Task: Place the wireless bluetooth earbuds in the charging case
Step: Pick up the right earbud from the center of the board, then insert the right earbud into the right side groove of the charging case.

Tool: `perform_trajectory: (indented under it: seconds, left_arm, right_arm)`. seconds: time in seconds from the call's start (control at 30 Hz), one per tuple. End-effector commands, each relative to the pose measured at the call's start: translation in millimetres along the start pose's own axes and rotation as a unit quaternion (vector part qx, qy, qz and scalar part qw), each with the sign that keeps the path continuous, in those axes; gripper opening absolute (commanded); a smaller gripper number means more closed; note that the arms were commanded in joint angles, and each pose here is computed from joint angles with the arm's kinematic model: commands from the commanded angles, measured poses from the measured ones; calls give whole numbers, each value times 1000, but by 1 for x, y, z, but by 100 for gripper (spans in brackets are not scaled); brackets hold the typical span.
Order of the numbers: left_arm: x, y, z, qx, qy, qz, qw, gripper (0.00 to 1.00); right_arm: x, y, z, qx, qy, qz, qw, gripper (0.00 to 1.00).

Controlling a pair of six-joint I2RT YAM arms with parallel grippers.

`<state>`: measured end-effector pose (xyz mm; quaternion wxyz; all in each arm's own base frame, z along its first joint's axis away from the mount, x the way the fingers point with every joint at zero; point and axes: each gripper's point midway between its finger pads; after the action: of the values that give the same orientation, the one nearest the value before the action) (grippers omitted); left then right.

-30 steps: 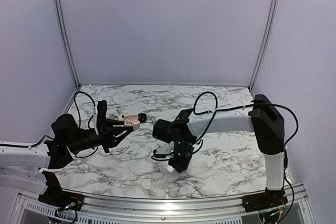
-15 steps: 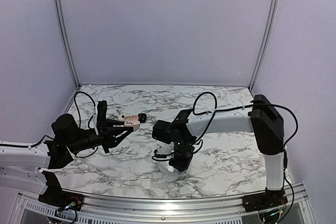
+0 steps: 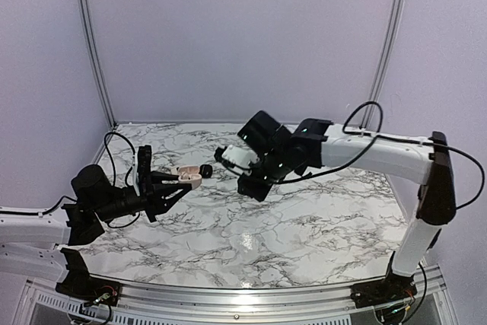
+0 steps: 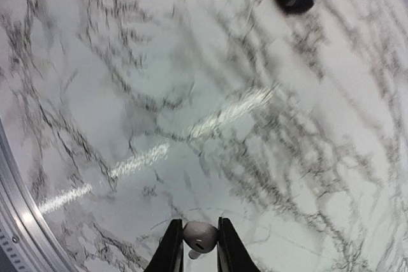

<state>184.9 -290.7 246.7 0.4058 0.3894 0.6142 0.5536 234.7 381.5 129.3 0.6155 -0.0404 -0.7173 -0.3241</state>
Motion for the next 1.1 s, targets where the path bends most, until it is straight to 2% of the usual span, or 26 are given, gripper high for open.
perform_trajectory:
  seconds: [0.0, 0.13, 0.23, 0.53, 0.77, 1.07]
  left_arm:
    - [7, 27, -17, -39, -40, -51, 997, 0]
    - [15, 38, -32, -62, -75, -80, 992, 0]
    - [17, 43, -42, -73, -102, -87, 988, 0]
    - [16, 52, -54, -78, -132, -93, 984, 0]
    - [16, 55, -57, -81, -139, -98, 982, 0]
    - [15, 57, -56, -75, -134, -99, 983, 0]
  right_arm:
    - [113, 93, -14, 6, -19, -260, 965, 9]
    - [181, 113, 8, 53, 19, -384, 921, 9]
    - [217, 114, 37, 106, 58, -446, 887, 9]
    - [257, 111, 108, 187, 139, -535, 812, 8]
    - [248, 112, 135, 216, 161, -536, 800, 8]
    - [232, 117, 146, 214, 179, -529, 802, 8]
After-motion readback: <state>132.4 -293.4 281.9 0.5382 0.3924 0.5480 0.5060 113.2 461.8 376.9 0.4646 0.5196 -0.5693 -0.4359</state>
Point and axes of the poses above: each gripper's point midway between its finger pads, its own x axis back along the fingers, its own z axis along the line the jaws close on, y = z × x, and after that the axes turned 4 degrees about -x, right-handed
